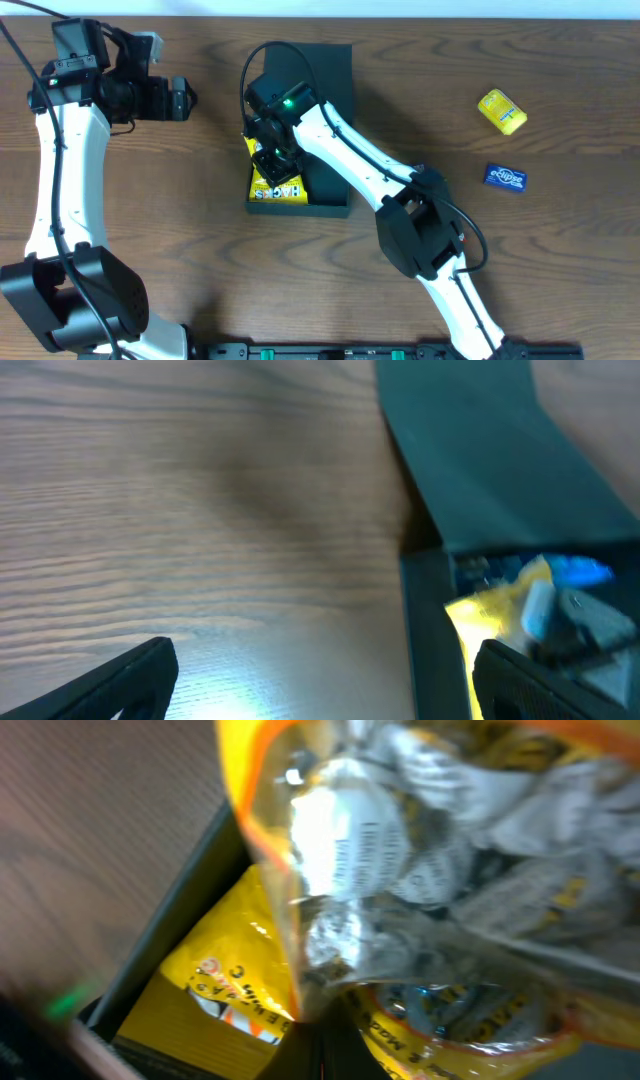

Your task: Pack container

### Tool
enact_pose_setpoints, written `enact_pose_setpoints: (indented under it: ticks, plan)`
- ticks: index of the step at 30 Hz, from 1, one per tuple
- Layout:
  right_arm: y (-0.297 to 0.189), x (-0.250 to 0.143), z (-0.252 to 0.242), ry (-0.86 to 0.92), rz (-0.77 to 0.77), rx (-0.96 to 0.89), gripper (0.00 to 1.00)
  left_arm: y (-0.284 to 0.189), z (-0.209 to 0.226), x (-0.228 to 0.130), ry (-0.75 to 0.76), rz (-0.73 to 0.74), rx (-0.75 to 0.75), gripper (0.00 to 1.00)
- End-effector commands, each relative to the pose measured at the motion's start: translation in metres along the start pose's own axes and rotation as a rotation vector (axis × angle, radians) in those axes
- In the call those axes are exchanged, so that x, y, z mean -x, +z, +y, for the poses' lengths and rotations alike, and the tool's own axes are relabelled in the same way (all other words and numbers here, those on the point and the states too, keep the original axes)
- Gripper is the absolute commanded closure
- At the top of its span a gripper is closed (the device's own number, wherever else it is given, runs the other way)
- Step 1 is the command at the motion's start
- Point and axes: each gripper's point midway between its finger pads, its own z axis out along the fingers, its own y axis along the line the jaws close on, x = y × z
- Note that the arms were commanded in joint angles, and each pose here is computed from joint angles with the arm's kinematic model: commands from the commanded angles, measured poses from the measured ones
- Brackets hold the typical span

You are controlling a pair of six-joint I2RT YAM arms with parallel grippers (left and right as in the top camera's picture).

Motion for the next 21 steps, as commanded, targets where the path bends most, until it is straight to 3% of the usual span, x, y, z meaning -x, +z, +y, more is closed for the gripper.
enact_pose_setpoints:
  ticks: [1, 9, 21]
  plan:
    - [-0.005, 0.003, 0.012, -0.043, -0.015, 0.058, 0.99, 0.001, -0.011, -0.003, 0.116, 0.002, -0.083, 0.05]
    - [-0.073, 0.038, 0.009, -0.077, -0.251, 0.034, 0.98, -0.009, -0.012, -0.005, 0.131, -0.030, -0.185, 0.05]
    - [-0.055, 0.065, -0.012, -0.056, -0.318, -0.038, 0.99, -0.022, -0.006, -0.012, 0.113, -0.054, -0.257, 0.05]
